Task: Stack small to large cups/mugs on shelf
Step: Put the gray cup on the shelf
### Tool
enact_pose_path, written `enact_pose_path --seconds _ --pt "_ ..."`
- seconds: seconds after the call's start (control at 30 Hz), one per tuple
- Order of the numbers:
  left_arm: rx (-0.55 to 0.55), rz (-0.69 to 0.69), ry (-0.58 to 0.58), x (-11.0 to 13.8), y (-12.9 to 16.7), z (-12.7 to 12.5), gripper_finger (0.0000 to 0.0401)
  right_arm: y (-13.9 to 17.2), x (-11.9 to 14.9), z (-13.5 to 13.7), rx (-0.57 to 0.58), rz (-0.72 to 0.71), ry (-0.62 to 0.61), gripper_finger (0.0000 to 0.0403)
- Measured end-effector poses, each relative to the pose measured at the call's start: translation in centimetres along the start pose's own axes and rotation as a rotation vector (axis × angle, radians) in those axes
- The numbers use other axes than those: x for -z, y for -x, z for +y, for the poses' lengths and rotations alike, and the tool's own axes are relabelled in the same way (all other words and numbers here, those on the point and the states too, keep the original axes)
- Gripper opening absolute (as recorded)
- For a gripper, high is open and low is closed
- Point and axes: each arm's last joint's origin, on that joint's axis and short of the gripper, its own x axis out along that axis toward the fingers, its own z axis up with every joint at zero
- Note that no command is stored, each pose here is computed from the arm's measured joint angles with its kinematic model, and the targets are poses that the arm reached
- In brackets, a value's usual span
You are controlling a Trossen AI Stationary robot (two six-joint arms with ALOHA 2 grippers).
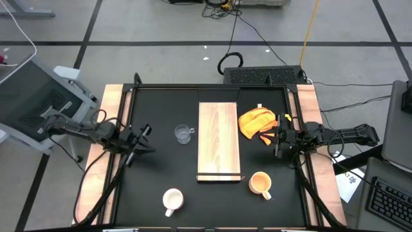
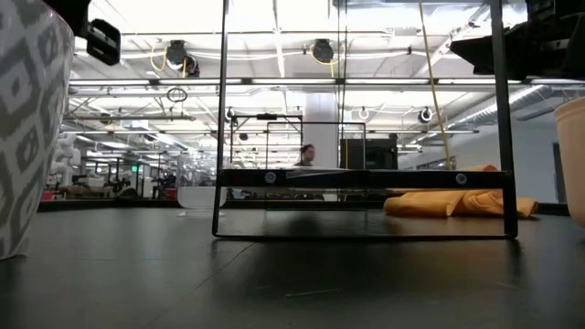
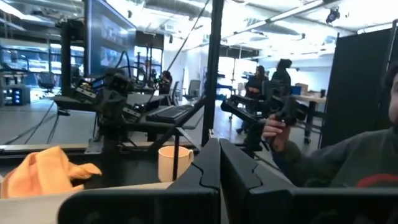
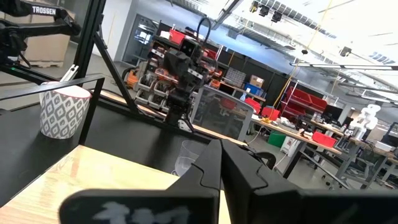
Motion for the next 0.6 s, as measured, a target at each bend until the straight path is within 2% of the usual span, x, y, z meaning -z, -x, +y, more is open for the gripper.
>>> enact_pose_path --seconds 0.1,0.4,0.6 --pt "0.010 0.007 -0.007 -1.4 -1.0 -0.4 0.0000 0.0 0.0 0.0 0.000 0.000 0.000 0.0000" --pt "-0.050 0.183 -0.101 -4.5 -5.1 -1.4 0.0000 0.0 0.0 0.0 0.000 0.000 0.000 0.0000" --pt "-0.051 0.271 -0.044 -5.8 -7.1 -1.8 0.0000 0.0 0.0 0.0 0.000 0.000 0.000 0.0000"
